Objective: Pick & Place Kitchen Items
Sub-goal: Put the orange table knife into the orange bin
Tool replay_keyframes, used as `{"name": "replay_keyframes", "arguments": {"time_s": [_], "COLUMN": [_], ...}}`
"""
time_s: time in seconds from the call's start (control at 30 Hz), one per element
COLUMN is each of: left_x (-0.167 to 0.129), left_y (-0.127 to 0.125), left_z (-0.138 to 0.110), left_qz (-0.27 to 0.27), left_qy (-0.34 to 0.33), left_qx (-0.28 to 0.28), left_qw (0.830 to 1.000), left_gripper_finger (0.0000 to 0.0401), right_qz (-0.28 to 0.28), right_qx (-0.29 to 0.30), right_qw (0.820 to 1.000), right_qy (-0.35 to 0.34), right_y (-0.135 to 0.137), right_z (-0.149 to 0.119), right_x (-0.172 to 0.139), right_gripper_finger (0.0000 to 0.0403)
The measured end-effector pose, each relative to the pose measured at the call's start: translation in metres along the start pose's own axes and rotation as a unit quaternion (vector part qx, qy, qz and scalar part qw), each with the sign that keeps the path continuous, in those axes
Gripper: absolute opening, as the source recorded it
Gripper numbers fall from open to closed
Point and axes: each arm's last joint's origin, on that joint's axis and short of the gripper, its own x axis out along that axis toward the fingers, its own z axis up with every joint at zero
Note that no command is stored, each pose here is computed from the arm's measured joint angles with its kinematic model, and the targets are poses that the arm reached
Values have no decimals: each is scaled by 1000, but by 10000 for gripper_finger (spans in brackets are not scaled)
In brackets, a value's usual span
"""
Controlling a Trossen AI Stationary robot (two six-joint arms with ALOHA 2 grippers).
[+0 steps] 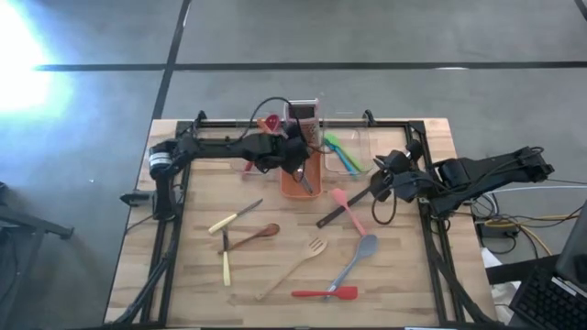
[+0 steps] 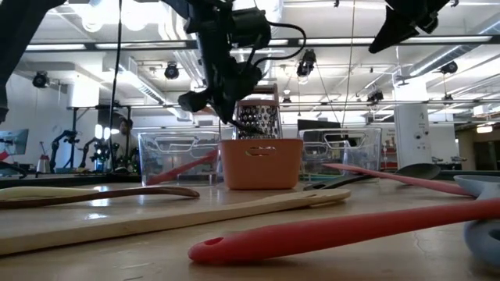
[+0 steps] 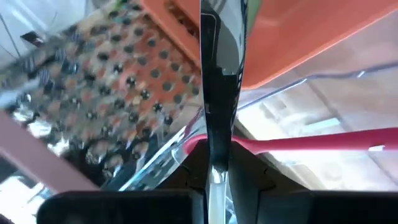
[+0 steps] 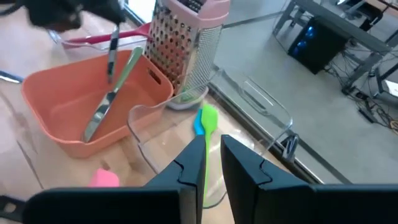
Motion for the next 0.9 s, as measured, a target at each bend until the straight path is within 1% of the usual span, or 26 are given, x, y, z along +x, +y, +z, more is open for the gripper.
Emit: {"name": "replay_keyframes", "arguments": {"time_s": [0.17,0.27,0.4,0.63,0.9], "left_x": [-3,3,13,25,20], "left_y": [-6,-10,-16,-20,-25], "left_z": [18,30,41,51,60], "left_qz": [9,8,8,5,2], "left_qy": [0,5,33,52,26], "left_qx": [43,65,96,120,130], "left_qw": [999,998,995,991,991], "left_gripper_finger": [37,37,37,37,37], "right_qz": [-2,-1,0,1,1], "right_qx": [2,6,5,4,3], "right_qw": [1000,1000,1000,1000,1000], "right_qy": [1,-2,-1,0,1], "right_y": [-1,-1,0,0,0], "right_z": [-7,-10,-14,-14,-14], "right_x": [2,4,6,6,6], "right_gripper_finger": [43,43,43,43,43]}}
